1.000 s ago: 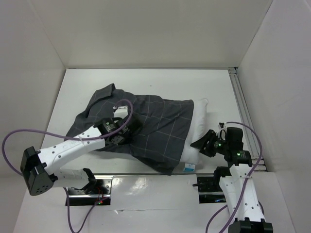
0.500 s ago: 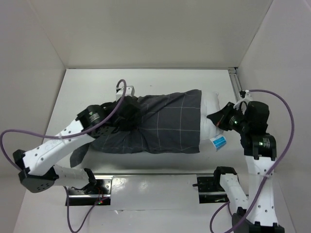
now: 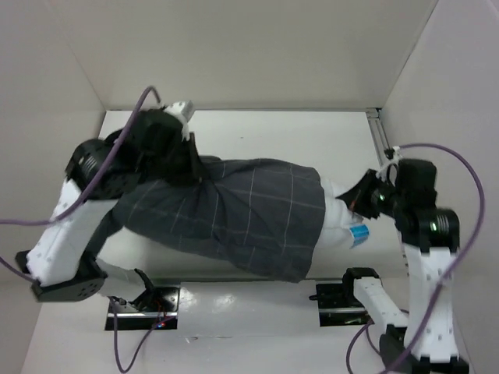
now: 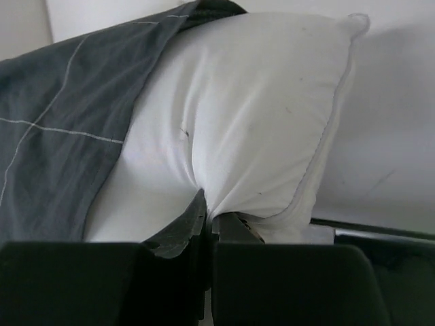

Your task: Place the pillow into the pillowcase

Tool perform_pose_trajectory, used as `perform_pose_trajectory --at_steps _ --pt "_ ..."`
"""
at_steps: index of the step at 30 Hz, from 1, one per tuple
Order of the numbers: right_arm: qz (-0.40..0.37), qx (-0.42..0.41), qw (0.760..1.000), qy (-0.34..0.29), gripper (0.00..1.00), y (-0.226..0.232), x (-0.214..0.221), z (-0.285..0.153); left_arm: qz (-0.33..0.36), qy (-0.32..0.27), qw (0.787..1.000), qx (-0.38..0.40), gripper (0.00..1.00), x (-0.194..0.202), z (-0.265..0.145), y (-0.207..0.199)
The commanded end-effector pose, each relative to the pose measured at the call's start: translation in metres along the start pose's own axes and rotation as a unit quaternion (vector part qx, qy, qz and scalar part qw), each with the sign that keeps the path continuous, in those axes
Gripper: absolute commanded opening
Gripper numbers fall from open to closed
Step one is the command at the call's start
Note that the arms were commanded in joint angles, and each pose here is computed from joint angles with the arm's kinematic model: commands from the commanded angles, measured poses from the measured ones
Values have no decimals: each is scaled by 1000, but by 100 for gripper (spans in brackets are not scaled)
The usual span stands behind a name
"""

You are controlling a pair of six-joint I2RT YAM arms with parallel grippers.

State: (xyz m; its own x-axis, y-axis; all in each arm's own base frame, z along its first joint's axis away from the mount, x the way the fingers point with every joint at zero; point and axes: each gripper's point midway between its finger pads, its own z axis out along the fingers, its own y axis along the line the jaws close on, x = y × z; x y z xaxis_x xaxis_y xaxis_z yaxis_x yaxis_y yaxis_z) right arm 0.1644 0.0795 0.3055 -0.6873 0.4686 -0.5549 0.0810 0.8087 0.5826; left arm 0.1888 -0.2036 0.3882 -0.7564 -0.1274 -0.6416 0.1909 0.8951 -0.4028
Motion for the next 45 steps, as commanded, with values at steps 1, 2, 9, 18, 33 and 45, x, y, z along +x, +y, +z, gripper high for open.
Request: perform_pose_trajectory --at_steps 1,2,9,18,33,45 --pt "0 41 999 10 0 -20 -55 82 56 -57 996 -25 0 -87 80 9" --pt "-8 27 1000 -8 1 -16 -77 104 59 -59 996 -41 18 -101 102 19" --pt "21 56 998 -36 82 -53 -155 204 47 -31 987 -149 94 -131 190 81" --pt "28 82 990 -109 94 -91 -152 192 69 -83 987 -121 82 -103 163 44" --pt "39 55 994 81 98 -90 35 176 38 125 961 -244 93 52 192 116" --pt "33 -17 999 11 0 -32 -14 187 5 112 993 -23 0 4 248 34"
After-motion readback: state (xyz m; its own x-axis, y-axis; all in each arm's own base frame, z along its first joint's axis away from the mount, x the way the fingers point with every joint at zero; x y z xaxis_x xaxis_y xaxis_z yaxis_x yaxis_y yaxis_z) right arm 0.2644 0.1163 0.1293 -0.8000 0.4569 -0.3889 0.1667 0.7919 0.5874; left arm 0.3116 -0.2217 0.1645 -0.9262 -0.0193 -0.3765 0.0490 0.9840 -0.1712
